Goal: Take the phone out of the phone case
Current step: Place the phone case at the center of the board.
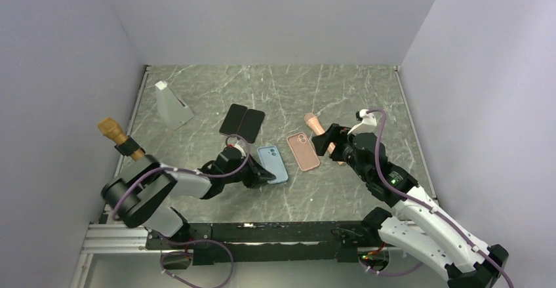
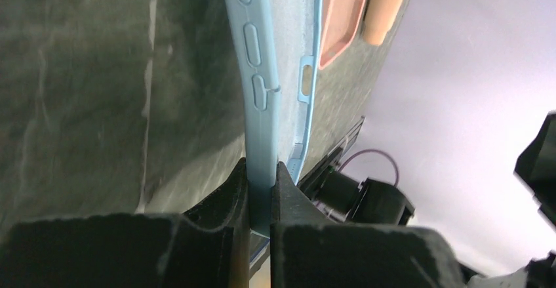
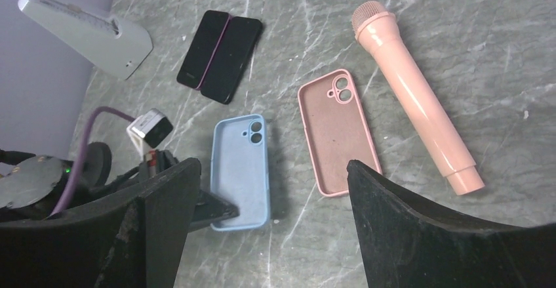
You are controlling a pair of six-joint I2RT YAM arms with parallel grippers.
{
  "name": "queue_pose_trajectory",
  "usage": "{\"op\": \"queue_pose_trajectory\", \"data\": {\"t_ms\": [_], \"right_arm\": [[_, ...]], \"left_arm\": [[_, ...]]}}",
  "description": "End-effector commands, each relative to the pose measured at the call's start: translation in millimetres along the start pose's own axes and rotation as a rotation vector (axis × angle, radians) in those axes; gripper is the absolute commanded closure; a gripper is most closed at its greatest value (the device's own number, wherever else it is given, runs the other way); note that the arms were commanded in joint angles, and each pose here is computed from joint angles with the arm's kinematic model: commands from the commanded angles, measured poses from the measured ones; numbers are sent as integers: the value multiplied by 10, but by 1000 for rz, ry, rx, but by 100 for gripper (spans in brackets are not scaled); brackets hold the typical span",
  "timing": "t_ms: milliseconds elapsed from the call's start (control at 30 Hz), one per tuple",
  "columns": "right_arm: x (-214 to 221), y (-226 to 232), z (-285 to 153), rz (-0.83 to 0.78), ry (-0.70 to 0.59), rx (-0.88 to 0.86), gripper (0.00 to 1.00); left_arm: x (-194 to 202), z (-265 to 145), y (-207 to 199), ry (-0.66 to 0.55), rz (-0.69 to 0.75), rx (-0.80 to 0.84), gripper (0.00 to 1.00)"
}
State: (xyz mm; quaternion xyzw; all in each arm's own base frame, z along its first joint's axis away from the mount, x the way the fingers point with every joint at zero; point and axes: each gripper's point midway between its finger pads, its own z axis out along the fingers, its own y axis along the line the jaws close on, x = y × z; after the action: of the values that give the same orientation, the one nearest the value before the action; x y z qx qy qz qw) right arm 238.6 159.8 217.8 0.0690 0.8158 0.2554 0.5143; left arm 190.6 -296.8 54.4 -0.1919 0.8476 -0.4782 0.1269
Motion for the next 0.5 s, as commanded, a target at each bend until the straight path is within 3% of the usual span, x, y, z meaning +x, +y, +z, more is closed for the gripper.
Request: {"op": "queue_pose_trajectory", "data": {"t_ms": [0,233,467], "right_arm": [[-34,-66,-81,0,-19,17,14],[-58,-96,-157,20,-41,14,14],[-61,-65,-160,25,-36,2,14]], "left_arm": [[-140,175,-577,-28,-73,205,100],[87,475,-434,-10,-85,126,100],[54,598,-245,-59,-89,65,100]]}}
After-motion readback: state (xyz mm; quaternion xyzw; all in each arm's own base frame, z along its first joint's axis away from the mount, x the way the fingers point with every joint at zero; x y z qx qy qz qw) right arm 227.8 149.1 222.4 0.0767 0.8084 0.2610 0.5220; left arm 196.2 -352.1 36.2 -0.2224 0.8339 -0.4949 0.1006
